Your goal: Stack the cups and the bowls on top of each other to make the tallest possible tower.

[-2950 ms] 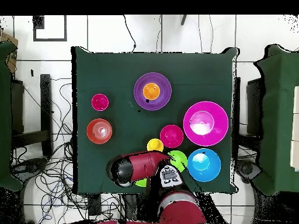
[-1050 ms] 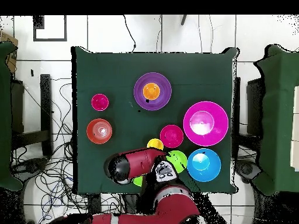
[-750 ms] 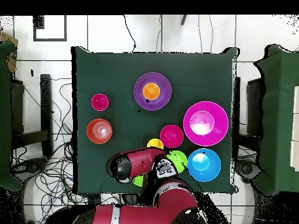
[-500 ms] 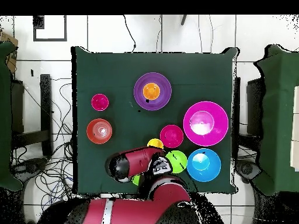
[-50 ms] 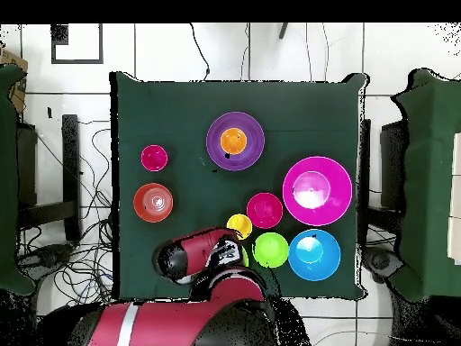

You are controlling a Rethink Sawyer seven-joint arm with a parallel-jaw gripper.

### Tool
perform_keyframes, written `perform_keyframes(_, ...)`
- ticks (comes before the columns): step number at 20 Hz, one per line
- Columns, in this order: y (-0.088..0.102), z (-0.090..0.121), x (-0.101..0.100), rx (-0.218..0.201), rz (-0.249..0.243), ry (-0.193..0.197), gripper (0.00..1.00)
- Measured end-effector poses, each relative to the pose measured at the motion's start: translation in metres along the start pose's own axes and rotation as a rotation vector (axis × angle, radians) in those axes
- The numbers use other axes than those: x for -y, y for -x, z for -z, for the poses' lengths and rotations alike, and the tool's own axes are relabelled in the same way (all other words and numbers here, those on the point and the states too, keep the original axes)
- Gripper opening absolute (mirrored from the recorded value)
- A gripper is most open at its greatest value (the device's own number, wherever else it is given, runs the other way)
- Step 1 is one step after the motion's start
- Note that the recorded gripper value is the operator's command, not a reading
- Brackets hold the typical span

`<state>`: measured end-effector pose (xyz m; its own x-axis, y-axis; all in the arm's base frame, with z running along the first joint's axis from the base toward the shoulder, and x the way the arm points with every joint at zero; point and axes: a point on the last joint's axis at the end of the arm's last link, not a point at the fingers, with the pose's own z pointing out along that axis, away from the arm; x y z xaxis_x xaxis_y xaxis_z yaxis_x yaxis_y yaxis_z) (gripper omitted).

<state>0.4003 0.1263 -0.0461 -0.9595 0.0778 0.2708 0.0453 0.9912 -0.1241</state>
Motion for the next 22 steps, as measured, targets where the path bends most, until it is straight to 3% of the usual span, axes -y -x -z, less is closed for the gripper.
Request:
perform_keyframes(1, -0.001, -0.001, 0.0, 0.0, 0.002, -0.002, 1.0)
perform_keyframes(2, -0.001, -0.001, 0.001, -0.001, 0.001, -0.006, 0.0)
perform_keyframes(22, 0.006, 0.01, 0.011, 0.025, -0.015, -0.017, 0.0)
